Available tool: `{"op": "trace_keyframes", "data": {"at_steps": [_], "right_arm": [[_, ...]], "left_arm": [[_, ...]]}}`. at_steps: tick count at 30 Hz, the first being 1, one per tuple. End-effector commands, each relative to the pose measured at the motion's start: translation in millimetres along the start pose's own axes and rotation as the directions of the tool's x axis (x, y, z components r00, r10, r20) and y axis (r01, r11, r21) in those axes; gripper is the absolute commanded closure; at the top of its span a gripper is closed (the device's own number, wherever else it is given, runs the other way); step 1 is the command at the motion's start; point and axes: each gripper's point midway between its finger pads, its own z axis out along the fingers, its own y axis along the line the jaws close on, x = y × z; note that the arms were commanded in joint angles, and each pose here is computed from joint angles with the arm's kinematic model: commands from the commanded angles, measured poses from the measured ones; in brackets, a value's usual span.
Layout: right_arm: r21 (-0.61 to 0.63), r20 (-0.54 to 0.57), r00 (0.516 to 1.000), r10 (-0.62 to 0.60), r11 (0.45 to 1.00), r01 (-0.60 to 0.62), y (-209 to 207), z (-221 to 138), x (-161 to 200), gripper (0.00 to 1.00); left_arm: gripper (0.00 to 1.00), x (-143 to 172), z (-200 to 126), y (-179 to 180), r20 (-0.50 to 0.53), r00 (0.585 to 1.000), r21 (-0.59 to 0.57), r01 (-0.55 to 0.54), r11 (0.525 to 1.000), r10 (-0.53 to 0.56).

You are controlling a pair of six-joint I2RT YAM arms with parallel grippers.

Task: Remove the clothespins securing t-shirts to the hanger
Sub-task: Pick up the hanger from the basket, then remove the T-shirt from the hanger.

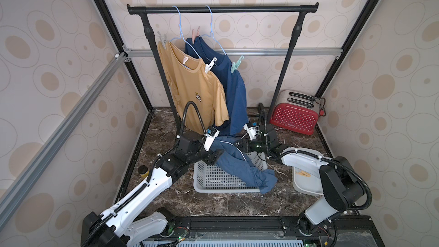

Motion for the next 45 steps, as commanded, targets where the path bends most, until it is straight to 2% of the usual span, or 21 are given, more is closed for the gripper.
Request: {"op": "trace_keyframes", "data": {"at_steps": [1, 8, 13, 19, 27, 33, 37, 41, 45], "right_arm": [[-0.066, 0.026, 1.0, -0.01, 0.998, 0.012, 11.7, 0.5, -6.2, 0.78], [-0.113, 0.044, 0.999, -0.013, 0.993, 0.018, 19.5, 4.7, -14.2, 1.0], [-0.059, 0.093, 0.996, -0.004, 0.998, 0.01, 25.3, -17.4, -21.5, 1.0], [0.136, 0.224, 0.974, 0.033, 0.989, -0.064, 11.0, -68.1, -23.2, 1.0], [0.255, 0.308, 0.951, -0.023, 0.965, -0.059, 16.1, -120.5, -26.8, 1.0], [0.192, 0.227, 0.965, -0.132, 0.977, 0.088, 56.2, -138.5, -28.9, 1.0], [0.137, 0.194, 0.969, -0.156, 0.982, 0.131, 78.9, -148.4, -29.9, 1.0], [0.044, 0.153, 0.975, -0.163, 0.986, 0.158, 100.2, -146.6, -26.3, 1.0], [0.019, 0.124, 0.971, -0.205, 0.979, 0.204, 110.5, -147.9, -25.7, 1.0]], "left_arm": [[0.23, -15.8, -8.6, 8.1, 0.023, 1.0, -0.04, -0.012, 0.999, 0.013], [0.21, -10.7, -17.2, 28.6, -0.038, 0.998, -0.154, -0.051, 0.987, 0.045], [0.18, -13.5, -24.4, 37.2, -0.031, 0.997, -0.194, -0.077, 0.978, 0.073], [0.17, -19.0, -22.6, 38.9, -0.023, 0.996, -0.192, -0.089, 0.977, 0.086], [0.15, -36.4, -16.7, 35.5, 0.026, 0.988, -0.17, -0.146, 0.975, 0.153], [0.11, -49.3, -16.2, 28.3, 0.079, 0.955, -0.149, -0.273, 0.95, 0.287], [0.07, -54.2, -13.6, 30.1, 0.092, 0.929, -0.168, -0.342, 0.925, 0.36], [0.04, -47.9, -6.9, 38.9, 0.064, 0.928, -0.126, -0.358, 0.925, 0.367], [0.03, -39.5, -8.8, 58.6, 0.075, 0.946, -0.104, -0.307, 0.946, 0.315]]}}
